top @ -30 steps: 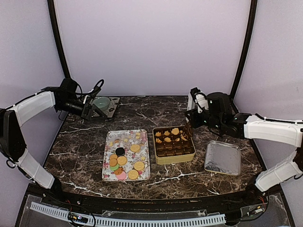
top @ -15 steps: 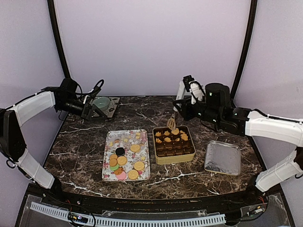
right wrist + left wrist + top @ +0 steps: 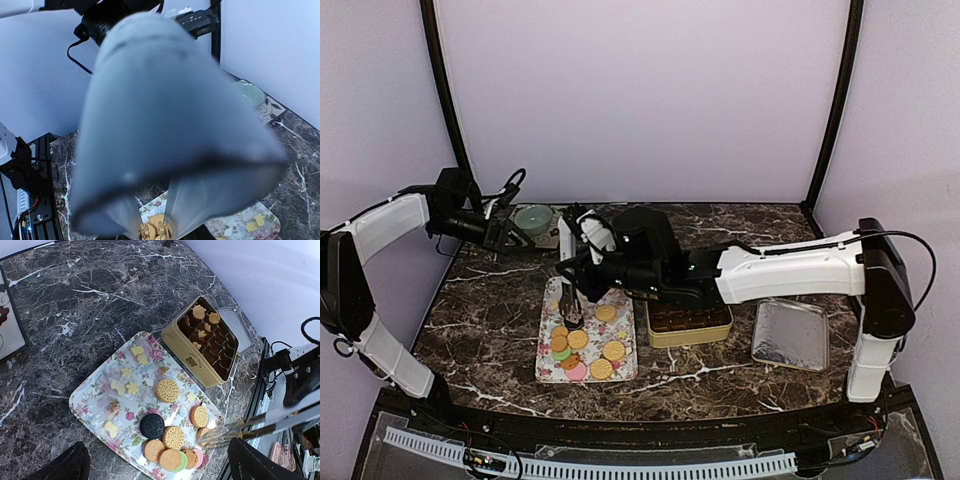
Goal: Pack the cookies
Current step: Pick up the fake cookies from the plate.
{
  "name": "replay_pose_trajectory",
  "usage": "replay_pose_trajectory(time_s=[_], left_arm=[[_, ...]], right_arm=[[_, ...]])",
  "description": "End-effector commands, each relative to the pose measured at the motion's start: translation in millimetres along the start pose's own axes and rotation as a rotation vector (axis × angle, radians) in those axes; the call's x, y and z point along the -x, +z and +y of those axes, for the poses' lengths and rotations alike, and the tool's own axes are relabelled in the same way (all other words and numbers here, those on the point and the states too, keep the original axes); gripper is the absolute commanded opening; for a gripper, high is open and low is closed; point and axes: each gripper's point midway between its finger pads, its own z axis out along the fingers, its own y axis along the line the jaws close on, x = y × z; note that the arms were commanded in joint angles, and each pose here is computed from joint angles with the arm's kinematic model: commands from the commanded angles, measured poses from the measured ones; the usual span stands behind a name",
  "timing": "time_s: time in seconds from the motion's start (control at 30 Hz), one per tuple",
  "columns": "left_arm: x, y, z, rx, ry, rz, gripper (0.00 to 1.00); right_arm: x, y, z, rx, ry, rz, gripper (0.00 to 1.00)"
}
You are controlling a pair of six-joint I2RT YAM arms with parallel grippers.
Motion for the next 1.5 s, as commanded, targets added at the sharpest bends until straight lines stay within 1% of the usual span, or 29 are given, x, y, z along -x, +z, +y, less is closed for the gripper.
replay_pose_trajectory(time_s=[0.0,0.13,0.33,0.6,0.8,1.13,1.3,1.47], left_arm=[[-13,-7,8,0.017,-0.036,0.007,0.99],[-16,-8,8,0.011,-0.038,0.009,0.99],[-16,-10,5,0.003,-0.033,0.002,0.99],[-15,-10,3,-0.010,-0.037,-0.005,0.99],[-13,-11,1,-0.012,-0.031,-0.009,0.99],[-11,-11,1,-0.020,-0.038,-0.014,0.99],[-12,-10,0,-0.025,-0.047,-0.013,0.99],[-13,-9,0,-0.031,-0.053,-0.012,0.99]], right_arm=[[20,24,35,0.079,-0.015,-0.068,0.30],[10,44,48,0.101,-0.021,-0.048,0.34],[-7,56,48,0.101,-0.022,-0.010,0.39],[-32,68,54,0.120,-0.030,0.049,0.40],[-47,75,51,0.086,-0.063,0.081,0.41],[-51,71,41,0.024,-0.105,0.090,0.41],[-56,68,36,0.002,-0.110,0.099,0.39],[-52,65,34,-0.008,-0.104,0.082,0.28]])
